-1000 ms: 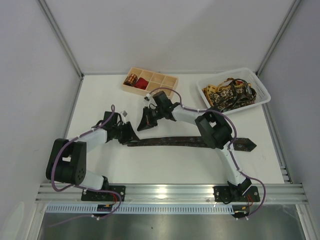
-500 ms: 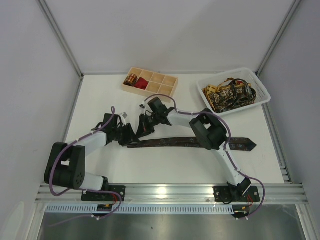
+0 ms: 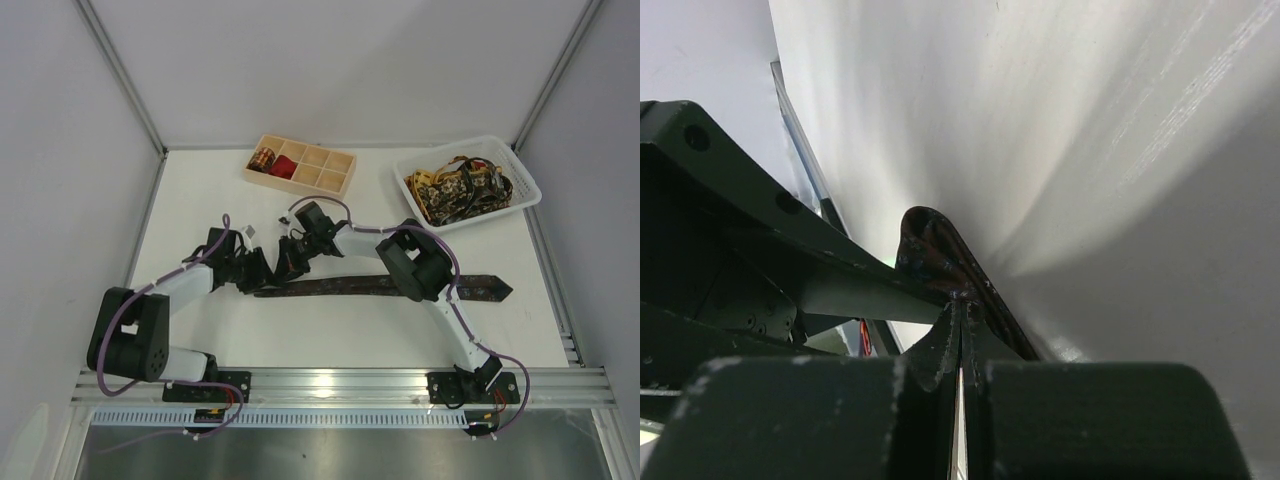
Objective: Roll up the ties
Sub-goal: Roll the tie
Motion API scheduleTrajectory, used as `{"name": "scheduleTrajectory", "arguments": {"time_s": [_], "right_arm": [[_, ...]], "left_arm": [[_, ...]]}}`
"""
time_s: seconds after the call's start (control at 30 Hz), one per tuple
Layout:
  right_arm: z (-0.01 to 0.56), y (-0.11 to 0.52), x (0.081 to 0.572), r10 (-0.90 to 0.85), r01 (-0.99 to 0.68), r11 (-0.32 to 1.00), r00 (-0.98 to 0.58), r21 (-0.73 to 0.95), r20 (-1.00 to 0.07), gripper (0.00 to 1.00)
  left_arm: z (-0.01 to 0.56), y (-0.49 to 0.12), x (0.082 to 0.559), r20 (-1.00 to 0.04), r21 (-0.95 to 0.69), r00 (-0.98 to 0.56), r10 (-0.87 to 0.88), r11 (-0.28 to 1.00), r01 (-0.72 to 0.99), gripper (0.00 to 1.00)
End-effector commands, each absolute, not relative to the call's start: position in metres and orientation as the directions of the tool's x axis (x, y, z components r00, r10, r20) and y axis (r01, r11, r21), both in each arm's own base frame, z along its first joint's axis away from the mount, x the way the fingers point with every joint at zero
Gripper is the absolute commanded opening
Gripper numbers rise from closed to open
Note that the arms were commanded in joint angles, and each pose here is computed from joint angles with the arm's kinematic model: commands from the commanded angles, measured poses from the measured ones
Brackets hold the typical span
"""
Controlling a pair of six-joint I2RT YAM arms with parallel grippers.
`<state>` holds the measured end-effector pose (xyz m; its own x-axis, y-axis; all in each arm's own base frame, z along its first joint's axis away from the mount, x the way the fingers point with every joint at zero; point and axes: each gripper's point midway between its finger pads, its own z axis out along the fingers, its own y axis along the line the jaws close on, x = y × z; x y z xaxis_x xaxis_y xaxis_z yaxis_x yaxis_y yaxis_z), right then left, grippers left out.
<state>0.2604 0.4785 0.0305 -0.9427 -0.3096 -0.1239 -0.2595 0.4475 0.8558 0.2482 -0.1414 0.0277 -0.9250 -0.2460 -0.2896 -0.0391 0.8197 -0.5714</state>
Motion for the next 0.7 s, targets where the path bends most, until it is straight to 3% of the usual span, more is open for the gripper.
{"name": "scheduleTrajectory", "arguments": {"time_s": [0.0,0.27,0.4,0.5,0.53,0.67], "right_arm": [[0.035,0.48,0.255,-0.331,-0.296,0.433,-0.931,0.851,-0.155,0.0],[0.028,0.478,0.256,-0.329,-0.307,0.443,-0.93,0.842,-0.165,0.0],[0.028,0.476,0.255,-0.328,-0.31,0.445,-0.929,0.84,-0.169,0.0],[0.029,0.476,0.254,-0.327,-0.309,0.446,-0.93,0.84,-0.169,0.0],[0.03,0.476,0.255,-0.326,-0.312,0.444,-0.929,0.84,-0.173,0.0],[0.036,0.476,0.257,-0.323,-0.325,0.441,-0.927,0.836,-0.19,0.0]], "left_arm": [[0.029,-0.136,0.248,-0.309,-0.544,-0.918,-0.25,0.838,-0.045,0.43],[0.067,-0.132,0.252,-0.392,-0.54,-0.881,-0.267,0.842,-0.015,0.51],[0.083,-0.128,0.255,-0.445,-0.533,-0.849,-0.287,0.846,-0.007,0.51],[0.074,-0.126,0.255,-0.427,-0.521,-0.859,-0.282,0.853,-0.021,0.41],[0.07,-0.126,0.254,-0.413,-0.521,-0.868,-0.277,0.853,-0.025,0.33],[0.049,-0.126,0.25,-0.369,-0.515,-0.886,-0.28,0.855,-0.056,0.22]]}}
